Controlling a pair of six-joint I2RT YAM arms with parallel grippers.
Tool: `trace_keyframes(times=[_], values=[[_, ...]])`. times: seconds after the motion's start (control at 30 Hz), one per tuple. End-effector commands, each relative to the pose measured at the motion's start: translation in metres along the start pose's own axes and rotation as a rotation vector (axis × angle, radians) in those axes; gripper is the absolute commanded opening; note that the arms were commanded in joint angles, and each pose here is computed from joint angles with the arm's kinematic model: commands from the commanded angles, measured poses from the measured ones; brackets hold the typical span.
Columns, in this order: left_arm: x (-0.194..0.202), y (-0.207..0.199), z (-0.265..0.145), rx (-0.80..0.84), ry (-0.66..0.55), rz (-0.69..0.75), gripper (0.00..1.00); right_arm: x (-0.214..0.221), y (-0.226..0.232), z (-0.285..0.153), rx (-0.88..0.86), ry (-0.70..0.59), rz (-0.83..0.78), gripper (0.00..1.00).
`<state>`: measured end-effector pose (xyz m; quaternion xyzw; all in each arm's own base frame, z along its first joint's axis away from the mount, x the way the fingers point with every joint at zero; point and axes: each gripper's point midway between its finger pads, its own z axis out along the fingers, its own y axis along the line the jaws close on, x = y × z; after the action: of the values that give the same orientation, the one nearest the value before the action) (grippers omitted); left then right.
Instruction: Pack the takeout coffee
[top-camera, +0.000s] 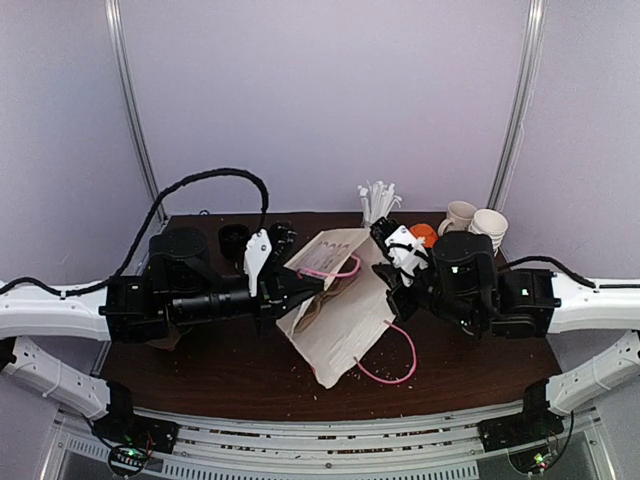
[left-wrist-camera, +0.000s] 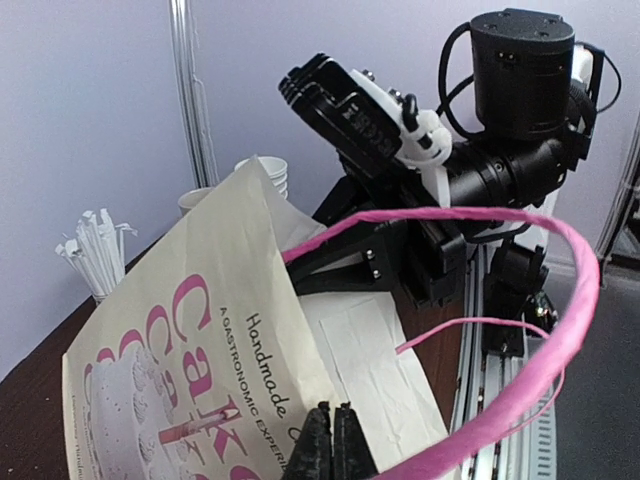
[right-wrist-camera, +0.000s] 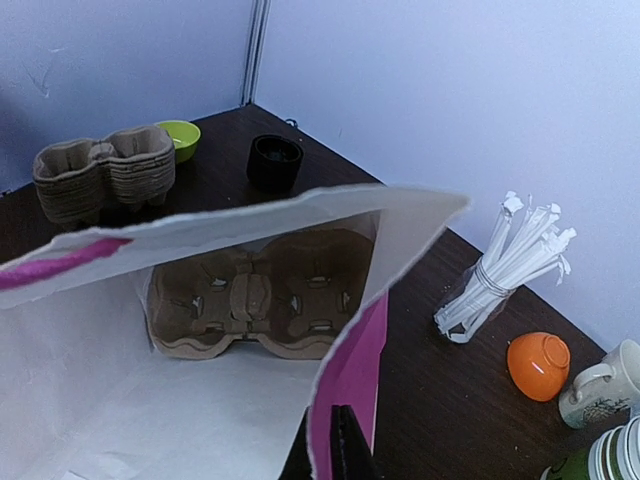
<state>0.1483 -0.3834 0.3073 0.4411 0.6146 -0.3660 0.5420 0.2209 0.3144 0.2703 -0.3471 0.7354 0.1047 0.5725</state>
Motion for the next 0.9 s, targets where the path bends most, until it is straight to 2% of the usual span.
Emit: trace_keyframes(times=[0.0, 0.23, 0.4, 0.47, 0.6, 0.7, 0.87], values=[[-0.054, 0.01, 0.0, -0.032, -0.157, -0.185, 0.0, -0.029, 0.001, -0.003, -0.125, 0.021, 0.131, 0.0], [-0.066, 0.034, -0.007, -0.14, -0.228, -0.43, 0.0, -0.039, -0.008, 0.009, -0.218, 0.18, 0.25, 0.0], [-0.066, 0.053, -0.02, -0.223, -0.26, -0.537, 0.0, -0.035, -0.014, 0.007, -0.218, 0.254, 0.247, 0.0], [-0.063, 0.061, -0.025, -0.255, -0.274, -0.58, 0.0, -0.034, -0.015, 0.006, -0.227, 0.28, 0.241, 0.03], [-0.053, 0.076, -0.035, -0.314, -0.292, -0.654, 0.0, -0.028, -0.014, 0.005, -0.24, 0.333, 0.228, 0.13], [-0.042, 0.085, -0.036, -0.353, -0.277, -0.693, 0.0, -0.025, -0.011, 0.006, -0.26, 0.36, 0.23, 0.24], [-0.026, 0.089, -0.034, -0.378, -0.254, -0.721, 0.0, -0.022, -0.005, 0.005, -0.288, 0.396, 0.244, 0.57]])
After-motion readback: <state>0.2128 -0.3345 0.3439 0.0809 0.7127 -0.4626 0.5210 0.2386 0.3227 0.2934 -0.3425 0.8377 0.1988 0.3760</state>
